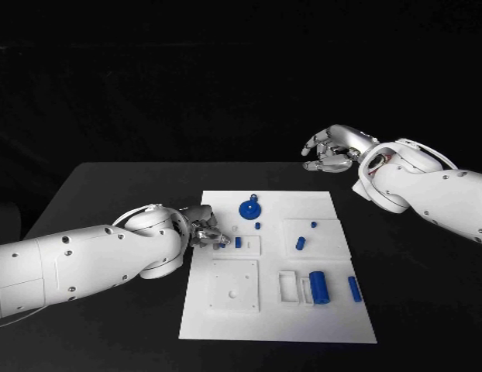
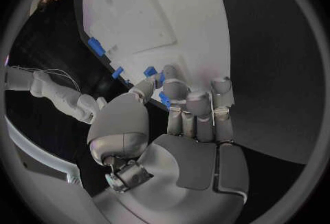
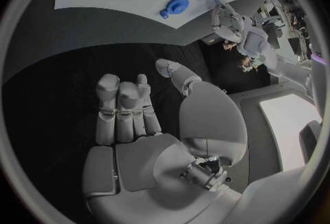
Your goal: Assemble the parts on the task board
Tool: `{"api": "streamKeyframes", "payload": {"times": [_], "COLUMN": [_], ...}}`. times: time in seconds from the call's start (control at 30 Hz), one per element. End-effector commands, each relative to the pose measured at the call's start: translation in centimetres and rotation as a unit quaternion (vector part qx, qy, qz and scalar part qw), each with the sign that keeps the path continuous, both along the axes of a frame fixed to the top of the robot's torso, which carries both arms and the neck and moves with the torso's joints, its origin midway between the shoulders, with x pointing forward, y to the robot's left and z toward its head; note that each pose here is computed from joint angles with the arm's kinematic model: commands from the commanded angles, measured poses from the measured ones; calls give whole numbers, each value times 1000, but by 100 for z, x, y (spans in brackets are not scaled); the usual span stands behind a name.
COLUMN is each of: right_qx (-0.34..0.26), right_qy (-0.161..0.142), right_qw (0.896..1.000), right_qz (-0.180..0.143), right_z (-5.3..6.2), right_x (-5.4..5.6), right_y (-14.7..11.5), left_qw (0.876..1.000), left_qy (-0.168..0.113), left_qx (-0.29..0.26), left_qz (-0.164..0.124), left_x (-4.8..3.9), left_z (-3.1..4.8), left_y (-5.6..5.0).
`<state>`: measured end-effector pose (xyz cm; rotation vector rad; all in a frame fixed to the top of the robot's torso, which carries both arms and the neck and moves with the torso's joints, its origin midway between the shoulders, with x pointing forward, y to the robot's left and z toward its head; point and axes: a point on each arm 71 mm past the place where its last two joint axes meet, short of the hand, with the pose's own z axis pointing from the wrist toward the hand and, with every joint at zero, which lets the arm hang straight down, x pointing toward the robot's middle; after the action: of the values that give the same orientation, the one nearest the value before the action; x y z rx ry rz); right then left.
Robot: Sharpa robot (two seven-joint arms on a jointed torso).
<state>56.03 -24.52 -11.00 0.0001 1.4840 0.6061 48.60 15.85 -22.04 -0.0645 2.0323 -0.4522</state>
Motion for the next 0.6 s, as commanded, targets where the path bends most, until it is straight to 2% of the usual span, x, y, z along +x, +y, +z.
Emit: {"api": "streamKeyframes", "payload": {"times": [0.03,0.6], "right_qx": [-2,-3], "right_qy": [2,2], "right_qw": [1000,1000], "right_qz": [6,6], "right_z": [-4,-5], "right_x": [-4,-4], "right_y": [11,4], "left_qw": [1000,1000], "left_qy": [14,4], "left_qx": [-1,-5], "left_qz": [-4,1], "left_x": [-15,-6], "left_z": [-22,-9], "left_y": [-23,-16]}}
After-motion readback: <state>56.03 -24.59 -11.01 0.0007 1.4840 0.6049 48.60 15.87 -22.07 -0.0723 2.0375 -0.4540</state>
